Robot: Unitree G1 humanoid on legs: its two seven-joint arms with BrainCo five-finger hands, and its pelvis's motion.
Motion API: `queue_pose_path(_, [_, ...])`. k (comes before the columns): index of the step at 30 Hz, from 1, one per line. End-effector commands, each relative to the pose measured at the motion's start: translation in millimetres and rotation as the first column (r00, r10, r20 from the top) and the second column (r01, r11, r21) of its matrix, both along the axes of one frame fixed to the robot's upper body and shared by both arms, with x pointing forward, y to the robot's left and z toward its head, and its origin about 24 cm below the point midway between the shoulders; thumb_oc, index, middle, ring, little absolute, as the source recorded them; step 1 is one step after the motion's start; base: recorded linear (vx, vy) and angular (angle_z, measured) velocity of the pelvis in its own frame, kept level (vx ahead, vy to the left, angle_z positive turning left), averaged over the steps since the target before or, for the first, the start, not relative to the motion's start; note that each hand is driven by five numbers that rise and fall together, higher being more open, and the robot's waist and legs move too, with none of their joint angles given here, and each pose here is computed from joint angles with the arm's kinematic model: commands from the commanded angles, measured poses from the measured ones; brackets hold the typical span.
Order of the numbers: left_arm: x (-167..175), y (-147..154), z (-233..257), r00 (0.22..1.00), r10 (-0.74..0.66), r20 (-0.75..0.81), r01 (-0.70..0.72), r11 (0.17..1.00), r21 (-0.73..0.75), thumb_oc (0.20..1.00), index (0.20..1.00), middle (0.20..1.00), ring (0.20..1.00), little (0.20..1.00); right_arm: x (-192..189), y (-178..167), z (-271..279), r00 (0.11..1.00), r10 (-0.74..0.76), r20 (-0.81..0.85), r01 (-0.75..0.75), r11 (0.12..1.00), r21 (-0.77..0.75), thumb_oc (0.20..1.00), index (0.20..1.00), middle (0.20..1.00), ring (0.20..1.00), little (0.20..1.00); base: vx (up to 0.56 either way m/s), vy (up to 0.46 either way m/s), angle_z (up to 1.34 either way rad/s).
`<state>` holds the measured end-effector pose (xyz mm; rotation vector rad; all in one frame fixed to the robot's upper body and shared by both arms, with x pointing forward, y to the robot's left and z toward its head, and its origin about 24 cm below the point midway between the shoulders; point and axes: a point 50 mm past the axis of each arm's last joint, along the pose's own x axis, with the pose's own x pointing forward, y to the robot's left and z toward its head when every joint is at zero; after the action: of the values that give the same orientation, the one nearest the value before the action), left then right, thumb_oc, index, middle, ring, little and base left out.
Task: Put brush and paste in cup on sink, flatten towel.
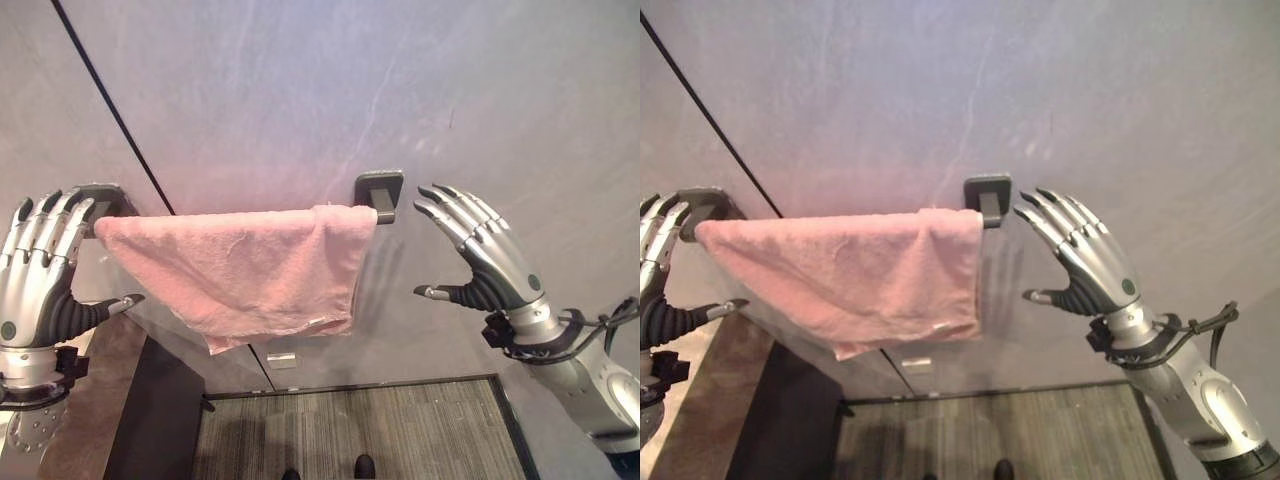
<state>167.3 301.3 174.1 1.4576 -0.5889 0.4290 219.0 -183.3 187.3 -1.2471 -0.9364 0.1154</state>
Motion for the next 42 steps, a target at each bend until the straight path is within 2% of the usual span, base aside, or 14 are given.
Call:
queue_pose_path(1, [7,-10,20,0.996,-0.09,0.02,0.088,0.99,0.111,1.0,1.0,1.0,1.0,1.0,-4,20,19,0.989,0.108,0.1,-0.108,0.994,-0.01,1.0,1.0,1.0,1.0,1.0,0.0,0.0,0.0])
queue_pose_path(8, [16,-15,19,0.99,-0.137,-0.021,0.138,0.984,0.116,1.0,1.0,1.0,1.0,1.0,-4,35,29,0.972,0.179,0.152,-0.178,0.984,-0.017,1.0,1.0,1.0,1.0,1.0,0.0,0.0,0.0])
queue_pose_path(9, [19,-18,14,0.986,-0.155,-0.061,0.161,0.982,0.101,1.0,1.0,1.0,1.0,1.0,-1,45,30,0.966,0.219,0.141,-0.214,0.976,-0.049,1.0,1.0,1.0,1.0,1.0,0.0,0.0,0.0])
queue_pose_path(18, [27,-18,9,0.977,-0.163,-0.135,0.182,0.973,0.14,1.0,1.0,1.0,1.0,1.0,10,61,34,0.955,0.275,0.107,-0.252,0.949,-0.188,1.0,1.0,1.0,1.0,1.0,0.0,0.0,0.0])
queue_pose_path(24, [28,-18,11,0.964,-0.163,-0.213,0.205,0.959,0.196,1.0,1.0,1.0,1.0,1.0,14,57,34,0.968,0.248,0.045,-0.222,0.921,-0.319,1.0,1.0,1.0,1.0,1.0,0.0,0.003,0.07])
queue_pose_path(33, [26,-10,-2,0.92,-0.115,-0.374,0.222,0.941,0.256,1.0,1.0,1.0,1.0,1.0,22,14,2,0.993,0.05,-0.108,-0.1,0.838,-0.536,1.0,1.0,1.0,1.0,1.0,0.0,0.001,0.02])
queue_pose_path(37, [25,-2,-13,0.902,-0.085,-0.423,0.198,0.952,0.232,1.0,1.0,1.0,1.0,1.0,29,-2,-8,0.99,-0.036,-0.138,-0.038,0.866,-0.498,1.0,1.0,1.0,1.0,1.0,0.01,0.0,0.0])
queue_pose_path(39, [21,4,-21,0.897,-0.056,-0.438,0.167,0.961,0.22,1.0,1.0,1.0,1.0,1.0,30,-14,-18,0.98,-0.091,-0.177,0.011,0.913,-0.407,1.0,1.0,1.0,1.0,1.0,0.0,0.0,0.0])
queue_pose_path(41, [21,4,-22,0.893,-0.054,-0.448,0.169,0.961,0.22,1.0,1.0,1.0,1.0,1.0,28,-15,-18,0.982,-0.093,-0.166,0.021,0.92,-0.391,1.0,1.0,1.0,1.0,1.0,0.0,0.0,0.0])
queue_pose_path(42, [20,5,-24,0.894,-0.045,-0.446,0.152,0.966,0.208,1.0,1.0,1.0,1.0,1.0,25,-14,-15,0.984,-0.084,-0.16,0.027,0.942,-0.333,1.0,1.0,1.0,1.0,1.0,0.0,0.0,0.0])
